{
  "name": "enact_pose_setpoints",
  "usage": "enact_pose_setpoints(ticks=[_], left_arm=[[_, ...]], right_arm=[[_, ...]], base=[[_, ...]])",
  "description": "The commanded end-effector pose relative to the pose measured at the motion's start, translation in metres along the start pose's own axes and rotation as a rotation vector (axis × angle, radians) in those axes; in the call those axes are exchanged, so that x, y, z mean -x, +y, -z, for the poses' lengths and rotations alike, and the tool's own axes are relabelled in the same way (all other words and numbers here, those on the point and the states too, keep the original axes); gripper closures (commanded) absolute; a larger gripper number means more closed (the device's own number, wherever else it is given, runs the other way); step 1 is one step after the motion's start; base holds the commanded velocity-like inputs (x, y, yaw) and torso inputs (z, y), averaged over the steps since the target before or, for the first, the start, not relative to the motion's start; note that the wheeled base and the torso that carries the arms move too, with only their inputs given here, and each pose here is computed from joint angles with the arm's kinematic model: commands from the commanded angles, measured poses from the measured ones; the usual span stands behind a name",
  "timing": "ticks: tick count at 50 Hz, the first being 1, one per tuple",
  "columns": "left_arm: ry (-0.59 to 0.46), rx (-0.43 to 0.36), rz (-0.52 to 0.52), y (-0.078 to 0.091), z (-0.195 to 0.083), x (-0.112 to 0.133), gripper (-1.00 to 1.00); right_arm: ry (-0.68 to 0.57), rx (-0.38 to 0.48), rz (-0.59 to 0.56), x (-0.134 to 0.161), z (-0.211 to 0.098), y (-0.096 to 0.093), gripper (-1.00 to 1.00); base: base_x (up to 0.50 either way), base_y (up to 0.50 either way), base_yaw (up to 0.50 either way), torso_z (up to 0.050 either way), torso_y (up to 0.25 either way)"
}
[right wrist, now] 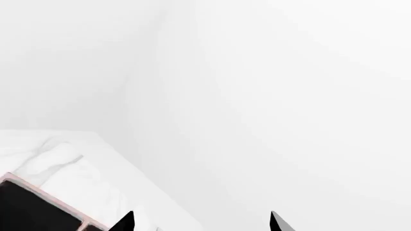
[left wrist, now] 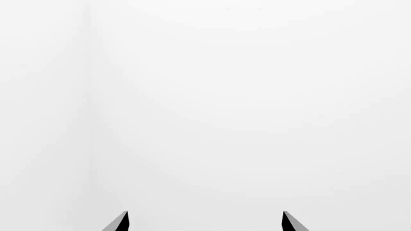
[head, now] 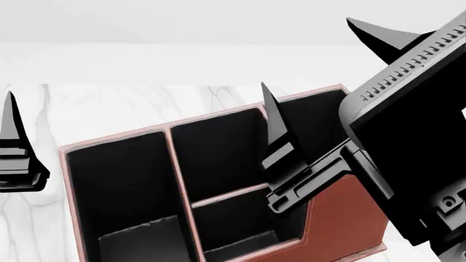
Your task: Pick up the book and place it in the front compartment of the caddy.
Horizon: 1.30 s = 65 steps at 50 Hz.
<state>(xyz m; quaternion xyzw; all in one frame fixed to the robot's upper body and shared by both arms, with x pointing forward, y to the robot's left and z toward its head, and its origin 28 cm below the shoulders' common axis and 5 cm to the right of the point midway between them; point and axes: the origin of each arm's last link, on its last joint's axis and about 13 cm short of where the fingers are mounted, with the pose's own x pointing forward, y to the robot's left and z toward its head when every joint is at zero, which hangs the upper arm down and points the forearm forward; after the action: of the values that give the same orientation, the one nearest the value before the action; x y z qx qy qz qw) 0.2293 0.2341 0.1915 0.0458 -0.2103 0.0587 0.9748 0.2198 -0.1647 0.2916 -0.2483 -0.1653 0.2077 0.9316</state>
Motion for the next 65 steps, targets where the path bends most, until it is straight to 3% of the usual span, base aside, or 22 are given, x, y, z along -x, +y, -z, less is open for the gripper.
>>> enact_pose_setpoints(ticks=[1,15,34,50,65], left_arm=[[-0.004,0.01,-0.005,0.002,-0.001,0.001,-1.0],[-0.003,0.009,-0.01,0.003,0.0,0.001,-1.0],[-0.004,0.012,-0.017,0.004,-0.001,0.0,-1.0],[-0.006,0.013,-0.025,0.005,-0.002,-0.001,-1.0],[-0.004,0.012,-0.022,0.004,-0.001,0.0,-1.0]], right_arm=[[0.151,0.04,-0.261,0.019,-0.016,-0.034,-1.0],[0.406,0.094,-0.549,0.065,-0.028,-0.033,-1.0],[0.798,0.153,-0.725,0.087,-0.012,-0.021,-1.0],[0.86,0.178,-0.75,0.082,-0.005,-0.019,-1.0],[0.795,0.19,-0.741,0.069,-0.01,-0.024,-1.0]], base=[[0.0,0.0,0.0,0.0,0.0],[0.0,0.0,0.0,0.0,0.0],[0.0,0.0,0.0,0.0,0.0],[0.0,0.0,0.0,0.0,0.0],[0.0,0.0,0.0,0.0,0.0]])
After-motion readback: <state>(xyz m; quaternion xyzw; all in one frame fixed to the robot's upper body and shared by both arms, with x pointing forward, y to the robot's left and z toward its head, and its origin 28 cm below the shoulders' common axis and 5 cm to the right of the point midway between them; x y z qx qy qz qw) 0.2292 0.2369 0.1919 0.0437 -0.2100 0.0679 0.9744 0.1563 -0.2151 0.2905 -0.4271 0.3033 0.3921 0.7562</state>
